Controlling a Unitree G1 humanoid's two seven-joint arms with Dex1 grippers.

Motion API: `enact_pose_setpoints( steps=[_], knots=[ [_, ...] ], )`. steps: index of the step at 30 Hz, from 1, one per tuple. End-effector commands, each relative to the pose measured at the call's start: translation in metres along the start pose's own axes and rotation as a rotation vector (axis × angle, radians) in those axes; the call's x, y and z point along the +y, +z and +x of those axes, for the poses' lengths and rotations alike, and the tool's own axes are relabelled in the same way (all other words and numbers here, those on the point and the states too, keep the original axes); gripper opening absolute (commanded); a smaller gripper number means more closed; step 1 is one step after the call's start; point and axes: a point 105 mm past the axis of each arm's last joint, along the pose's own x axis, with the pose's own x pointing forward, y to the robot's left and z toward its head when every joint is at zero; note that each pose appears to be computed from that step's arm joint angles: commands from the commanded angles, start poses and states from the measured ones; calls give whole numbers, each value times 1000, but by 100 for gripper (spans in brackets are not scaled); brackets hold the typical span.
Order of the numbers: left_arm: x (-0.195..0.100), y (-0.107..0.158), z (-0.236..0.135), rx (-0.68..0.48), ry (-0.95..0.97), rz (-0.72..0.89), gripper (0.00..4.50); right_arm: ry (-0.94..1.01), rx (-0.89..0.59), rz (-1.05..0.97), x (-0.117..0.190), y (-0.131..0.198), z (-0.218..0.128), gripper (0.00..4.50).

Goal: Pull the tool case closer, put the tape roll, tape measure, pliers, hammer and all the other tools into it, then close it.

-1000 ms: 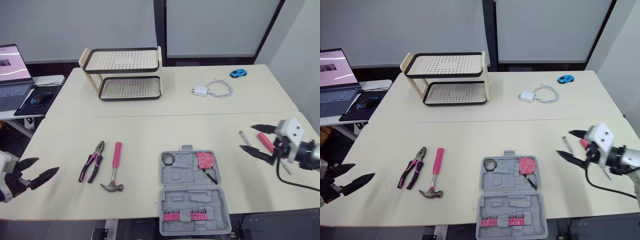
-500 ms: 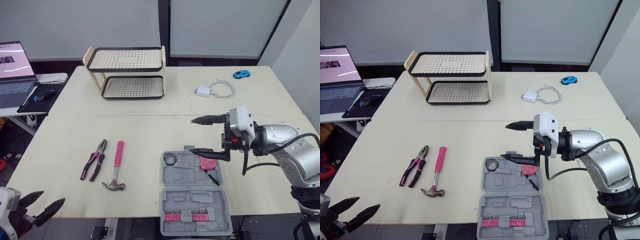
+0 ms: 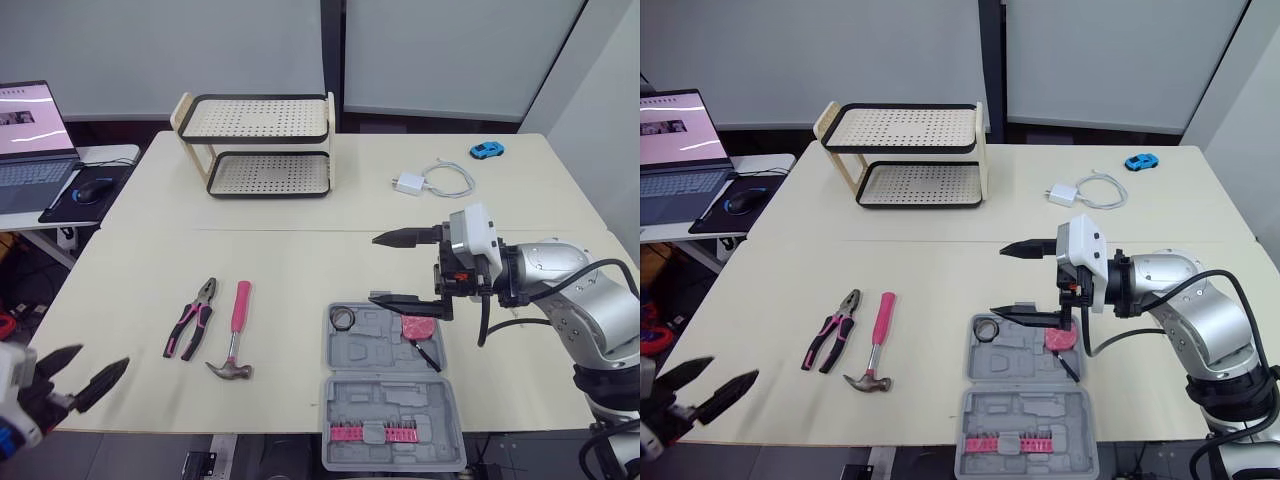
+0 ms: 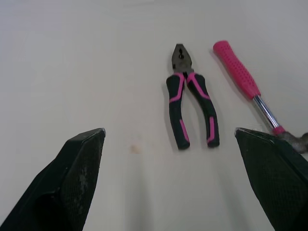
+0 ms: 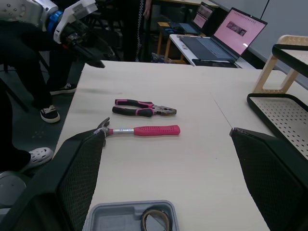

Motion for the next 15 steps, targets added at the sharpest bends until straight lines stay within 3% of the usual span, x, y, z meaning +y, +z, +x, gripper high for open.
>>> enact_pose_setpoints(
  steps=[1,15],
  knots=[
    [-5,14,29,-8,27,25,450,-4,-12,-28,4,6,1,446],
    [-32,-6,105,113,51,26,450,-52,2,-25,3,7,0,446]
  ],
)
